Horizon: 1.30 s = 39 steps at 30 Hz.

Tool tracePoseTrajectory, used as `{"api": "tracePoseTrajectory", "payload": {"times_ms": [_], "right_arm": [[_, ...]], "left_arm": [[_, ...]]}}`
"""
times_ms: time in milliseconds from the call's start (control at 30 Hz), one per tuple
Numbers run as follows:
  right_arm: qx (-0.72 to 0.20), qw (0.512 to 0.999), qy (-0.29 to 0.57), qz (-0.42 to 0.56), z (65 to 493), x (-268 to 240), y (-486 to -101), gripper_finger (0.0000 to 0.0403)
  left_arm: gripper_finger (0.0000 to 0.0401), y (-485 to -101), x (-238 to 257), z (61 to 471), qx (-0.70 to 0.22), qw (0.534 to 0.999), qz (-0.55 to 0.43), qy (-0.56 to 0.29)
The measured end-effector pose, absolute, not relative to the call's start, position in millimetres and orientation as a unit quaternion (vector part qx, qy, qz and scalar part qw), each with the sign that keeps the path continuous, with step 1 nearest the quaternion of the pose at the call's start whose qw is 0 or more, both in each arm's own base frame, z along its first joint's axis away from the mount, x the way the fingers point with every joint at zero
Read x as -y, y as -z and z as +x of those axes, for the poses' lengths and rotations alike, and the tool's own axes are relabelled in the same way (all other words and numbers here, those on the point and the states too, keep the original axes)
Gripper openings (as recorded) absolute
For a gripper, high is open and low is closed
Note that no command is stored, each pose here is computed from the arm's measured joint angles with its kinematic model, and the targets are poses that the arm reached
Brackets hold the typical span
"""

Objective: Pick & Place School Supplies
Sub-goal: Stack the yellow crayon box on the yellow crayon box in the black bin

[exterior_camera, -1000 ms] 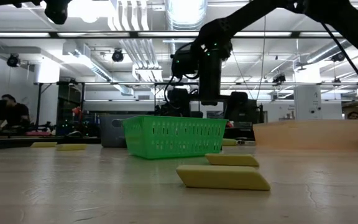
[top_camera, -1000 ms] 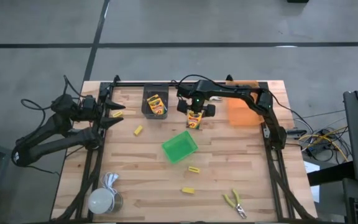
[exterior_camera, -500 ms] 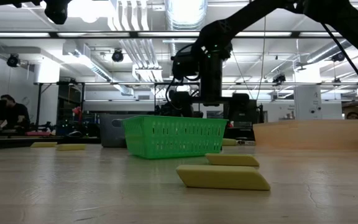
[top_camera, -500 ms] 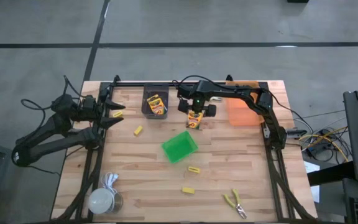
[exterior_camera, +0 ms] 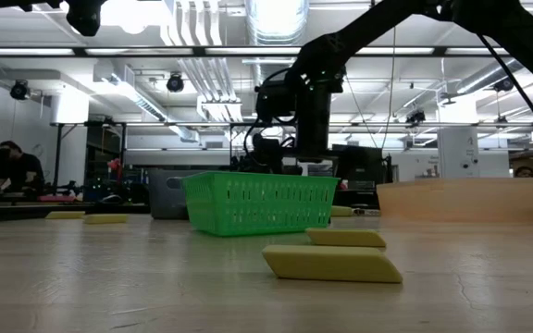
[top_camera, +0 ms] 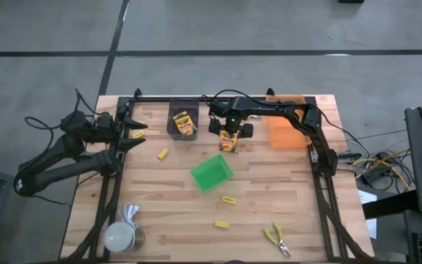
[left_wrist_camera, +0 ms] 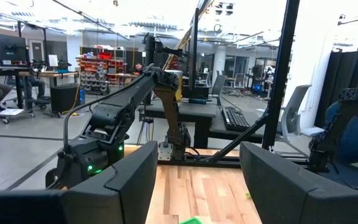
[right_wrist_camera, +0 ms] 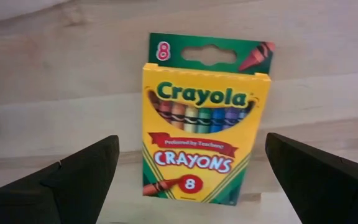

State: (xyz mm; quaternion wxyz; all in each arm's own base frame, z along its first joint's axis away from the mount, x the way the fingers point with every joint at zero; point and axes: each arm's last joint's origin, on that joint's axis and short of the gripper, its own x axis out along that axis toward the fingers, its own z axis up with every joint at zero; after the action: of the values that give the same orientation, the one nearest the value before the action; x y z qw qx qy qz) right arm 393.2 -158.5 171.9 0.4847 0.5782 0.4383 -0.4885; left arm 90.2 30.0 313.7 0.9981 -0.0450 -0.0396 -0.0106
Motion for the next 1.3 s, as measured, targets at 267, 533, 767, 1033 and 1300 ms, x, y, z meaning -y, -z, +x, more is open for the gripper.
{"api": "tracePoseTrajectory", "payload": {"times_ms": [267,533,767,1033,1300], "right_arm": [[-0.441,0.483,0.489,0.576,391,158,-167,0.04],[-0.436,0.482,0.492,0.579,391,158,-164,0.04],[-0.437,0.479,0.495,0.579,389,157,-158,0.04],[-0.423,0.473,0.499,0.59,389,157,-151,0.04],[-0.418,0.478,0.498,0.591,390,157,-151,0.04]], "left_arm": [[0.0234,-314,-30,90,0.04,0.998,-0.045,0.01],[0.0234,-314,-30,90,0.04,0.998,-0.045,0.011],[0.0234,-314,-30,90,0.04,0.998,-0.045,0.011],[0.0234,-314,-30,90,0.04,0.998,-0.045,0.01],[0.0234,-314,-30,90,0.04,0.998,-0.045,0.011]]}}
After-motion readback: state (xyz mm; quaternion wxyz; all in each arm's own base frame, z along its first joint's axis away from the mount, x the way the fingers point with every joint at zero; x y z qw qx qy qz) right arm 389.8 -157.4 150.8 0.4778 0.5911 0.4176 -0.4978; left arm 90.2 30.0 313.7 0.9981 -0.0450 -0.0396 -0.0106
